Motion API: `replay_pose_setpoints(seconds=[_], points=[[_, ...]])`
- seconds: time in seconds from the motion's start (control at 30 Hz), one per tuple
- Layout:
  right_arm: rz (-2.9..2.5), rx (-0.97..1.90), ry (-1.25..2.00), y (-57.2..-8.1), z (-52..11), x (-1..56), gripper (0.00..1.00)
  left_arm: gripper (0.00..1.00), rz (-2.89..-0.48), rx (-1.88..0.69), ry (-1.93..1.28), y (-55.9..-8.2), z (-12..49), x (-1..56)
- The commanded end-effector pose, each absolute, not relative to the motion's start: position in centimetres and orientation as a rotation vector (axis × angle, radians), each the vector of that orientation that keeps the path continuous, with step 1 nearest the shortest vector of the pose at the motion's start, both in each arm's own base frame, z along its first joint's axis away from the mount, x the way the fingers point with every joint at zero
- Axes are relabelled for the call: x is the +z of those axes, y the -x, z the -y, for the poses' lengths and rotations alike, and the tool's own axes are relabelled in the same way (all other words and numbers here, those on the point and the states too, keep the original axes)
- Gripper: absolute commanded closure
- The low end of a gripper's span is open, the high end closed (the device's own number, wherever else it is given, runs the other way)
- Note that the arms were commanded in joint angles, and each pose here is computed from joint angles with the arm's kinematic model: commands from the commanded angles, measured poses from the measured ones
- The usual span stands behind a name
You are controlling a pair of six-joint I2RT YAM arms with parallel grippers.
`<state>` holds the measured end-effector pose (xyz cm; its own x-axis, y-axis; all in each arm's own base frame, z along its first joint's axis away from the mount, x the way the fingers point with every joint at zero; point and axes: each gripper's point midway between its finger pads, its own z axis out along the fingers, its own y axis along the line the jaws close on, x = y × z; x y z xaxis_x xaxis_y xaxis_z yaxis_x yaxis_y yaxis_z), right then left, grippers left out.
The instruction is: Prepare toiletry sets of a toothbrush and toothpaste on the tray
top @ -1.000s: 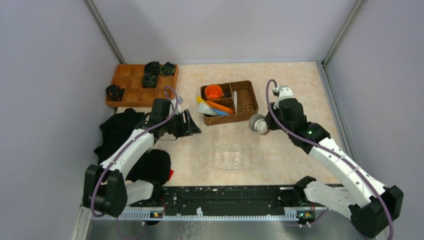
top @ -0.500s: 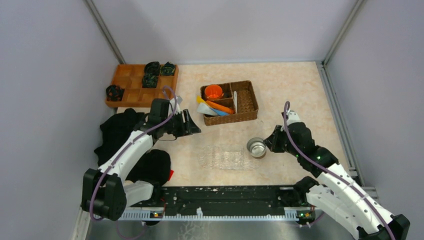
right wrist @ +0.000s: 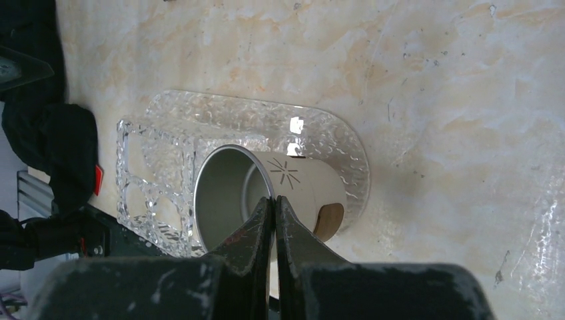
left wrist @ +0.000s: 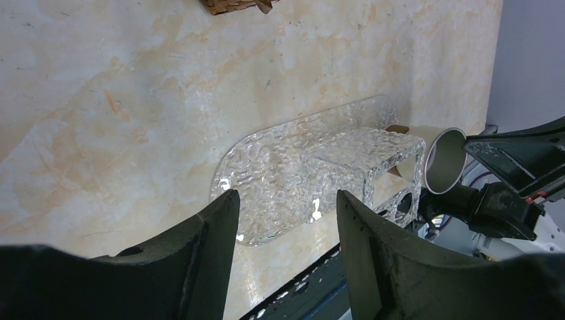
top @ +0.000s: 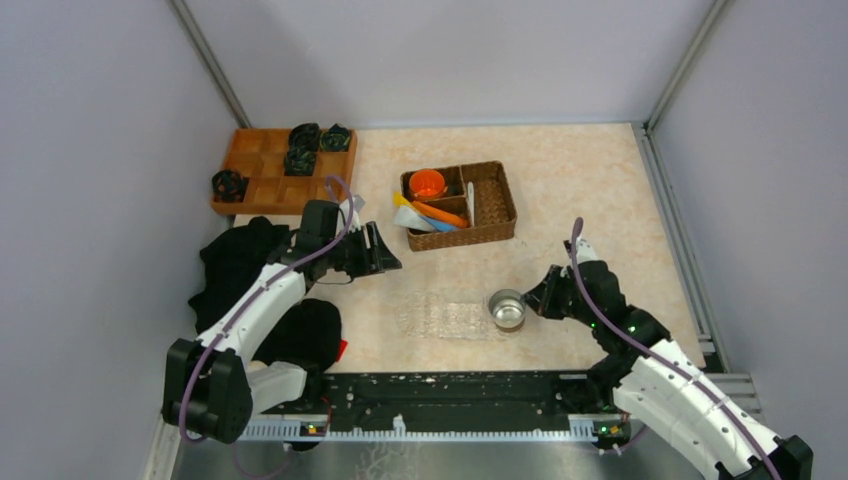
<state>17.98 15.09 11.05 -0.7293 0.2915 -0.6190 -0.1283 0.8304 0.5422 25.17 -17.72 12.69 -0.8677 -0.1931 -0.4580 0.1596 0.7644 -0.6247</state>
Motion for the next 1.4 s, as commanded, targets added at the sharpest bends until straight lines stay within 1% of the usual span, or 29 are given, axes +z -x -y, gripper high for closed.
replay_pose_setpoints(seconds=[0.0,0.27,0.37,0.43,0.47,0.6,0.87,0.93,0.97,1.07,1.2,1.3,1.37], points=[[-2.194,0.823,-0.129,-18.9,-16.2,12.6,1.00,0.38,-2.443,-0.943,0.031,-25.1,17.7,12.7],[-2.203,0.824,-0.122,-19.1,-16.4,12.0,1.00,0.38,-2.440,-0.946,0.030,-25.1,17.7,12.8],[-2.209,0.816,-0.117,-19.0,-16.3,11.8,0.93,0.38,-2.441,-0.946,0.032,-25.2,17.7,12.8],[-2.212,0.806,-0.115,-18.9,-16.2,11.8,0.83,0.38,-2.441,-0.947,0.033,-25.2,17.7,12.7],[-2.215,0.794,-0.117,-18.9,-16.0,11.9,0.80,0.38,-2.440,-0.949,0.033,-25.2,17.7,12.8],[-2.212,0.759,-0.118,-18.9,-15.4,12.2,0.74,0.38,-2.440,-0.950,0.035,-25.1,17.7,12.7],[-2.213,0.725,-0.138,-18.9,-14.8,12.9,0.67,0.38,-2.442,-0.951,0.033,-25.2,17.7,12.7],[-2.203,0.714,-0.149,-19.0,-14.6,13.5,0.62,0.38,-2.441,-0.947,0.030,-25.2,17.7,12.7],[-2.196,0.693,-0.161,-19.2,-14.3,13.8,0.61,0.38,-2.444,-0.947,0.030,-25.2,17.7,12.6],[-2.167,0.642,-0.194,-19.9,-13.5,15.4,0.54,0.38,-2.438,-0.954,0.028,-25.5,17.9,12.8],[-2.098,0.628,-0.178,-21.2,-13.6,19.5,0.54,0.39,-2.371,-0.995,-0.003,-27.3,18.8,15.3],[-2.069,0.585,-0.085,-23.1,-14.3,22.6,0.54,0.39,-2.334,-0.959,-0.020,-29.2,18.9,17.8],[-2.063,0.574,0.011,-25.1,-15.9,24.5,0.55,0.39,-2.318,-0.932,-0.023,-29.9,18.8,18.9]])
